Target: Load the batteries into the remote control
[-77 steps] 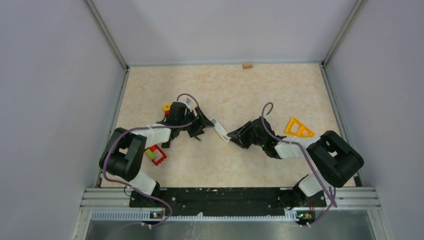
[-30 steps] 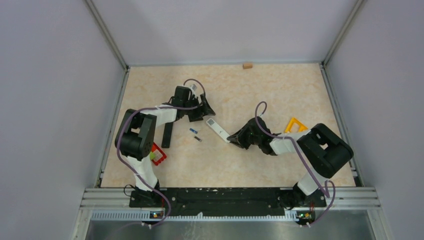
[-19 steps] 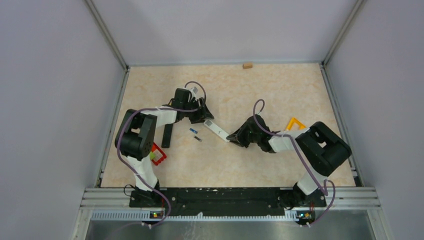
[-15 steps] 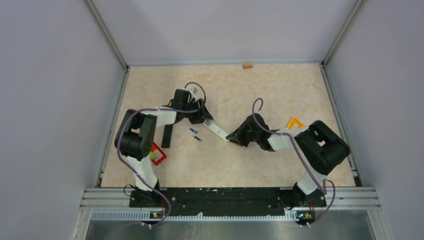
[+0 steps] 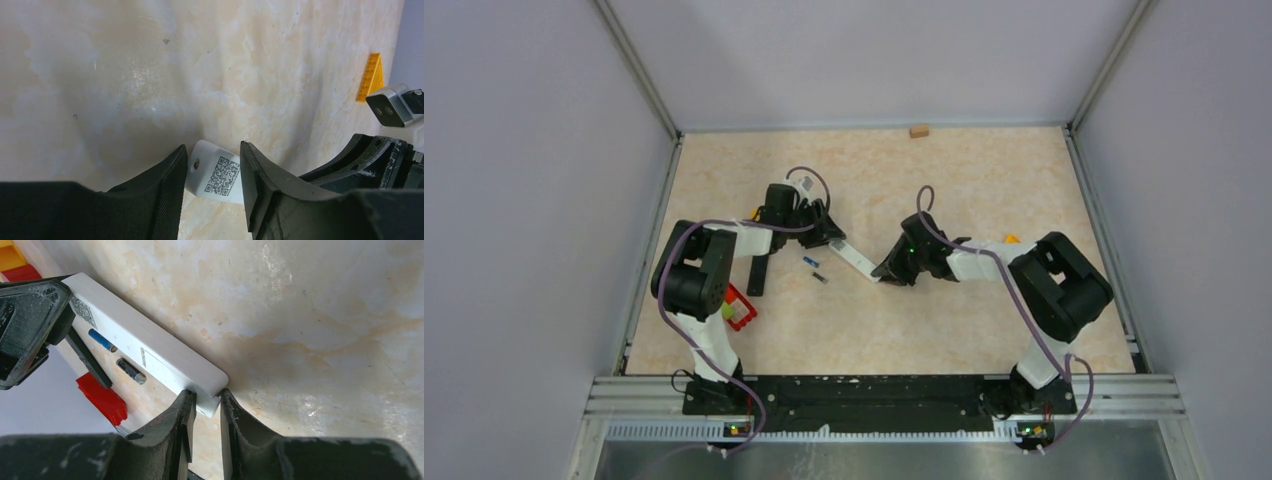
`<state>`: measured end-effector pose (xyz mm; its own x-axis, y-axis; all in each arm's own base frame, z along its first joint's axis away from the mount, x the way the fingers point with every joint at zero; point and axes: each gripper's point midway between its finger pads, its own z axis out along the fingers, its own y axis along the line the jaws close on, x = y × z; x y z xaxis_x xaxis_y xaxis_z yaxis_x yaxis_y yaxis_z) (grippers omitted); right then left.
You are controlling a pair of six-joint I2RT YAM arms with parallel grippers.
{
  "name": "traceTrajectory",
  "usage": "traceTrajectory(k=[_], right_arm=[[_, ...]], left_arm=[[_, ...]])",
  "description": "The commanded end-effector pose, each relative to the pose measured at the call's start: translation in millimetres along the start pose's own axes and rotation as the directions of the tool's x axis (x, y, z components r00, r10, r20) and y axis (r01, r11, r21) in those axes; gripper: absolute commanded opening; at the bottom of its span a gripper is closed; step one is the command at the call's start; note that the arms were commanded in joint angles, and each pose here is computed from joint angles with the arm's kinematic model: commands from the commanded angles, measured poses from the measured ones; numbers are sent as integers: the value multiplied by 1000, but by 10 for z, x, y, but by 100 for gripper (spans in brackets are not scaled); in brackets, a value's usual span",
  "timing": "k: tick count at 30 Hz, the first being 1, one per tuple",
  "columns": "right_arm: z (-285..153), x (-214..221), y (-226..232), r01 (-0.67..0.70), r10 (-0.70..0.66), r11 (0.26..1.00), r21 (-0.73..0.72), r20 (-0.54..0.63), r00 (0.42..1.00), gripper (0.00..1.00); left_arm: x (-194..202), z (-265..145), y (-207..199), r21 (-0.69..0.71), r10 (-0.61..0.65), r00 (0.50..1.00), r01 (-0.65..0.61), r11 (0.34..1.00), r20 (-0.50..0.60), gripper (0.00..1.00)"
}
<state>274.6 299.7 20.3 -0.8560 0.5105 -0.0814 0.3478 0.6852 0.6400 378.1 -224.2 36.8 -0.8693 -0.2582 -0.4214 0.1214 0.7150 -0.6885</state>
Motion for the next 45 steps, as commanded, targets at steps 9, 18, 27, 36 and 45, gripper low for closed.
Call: traceTrajectory(k=[9,18,27,36,45], right_arm=[[654,-77,-324,81,-113,975,206,151,982,29],[804,-150,-345,44,-99,958,283,182,978,27],[897,-222,-310,-27,-51,928,373,197,979,38],[1065,-243,-381,-47,-41,911,409,203,978,42],[864,-319,-307,-9,-87,924,383,234,968,51]], left_arm=[[899,-10,428,-133,-152,967,126,983,-206,47],[1001,-9,452,-128,-184,961,159,979,-208,43],[1117,-26,470,-123,-215,955,193,973,-204,37],[1122,-39,456,-117,-215,957,195,974,-196,36],[1010,-78,470,-138,-218,963,197,971,-158,35]])
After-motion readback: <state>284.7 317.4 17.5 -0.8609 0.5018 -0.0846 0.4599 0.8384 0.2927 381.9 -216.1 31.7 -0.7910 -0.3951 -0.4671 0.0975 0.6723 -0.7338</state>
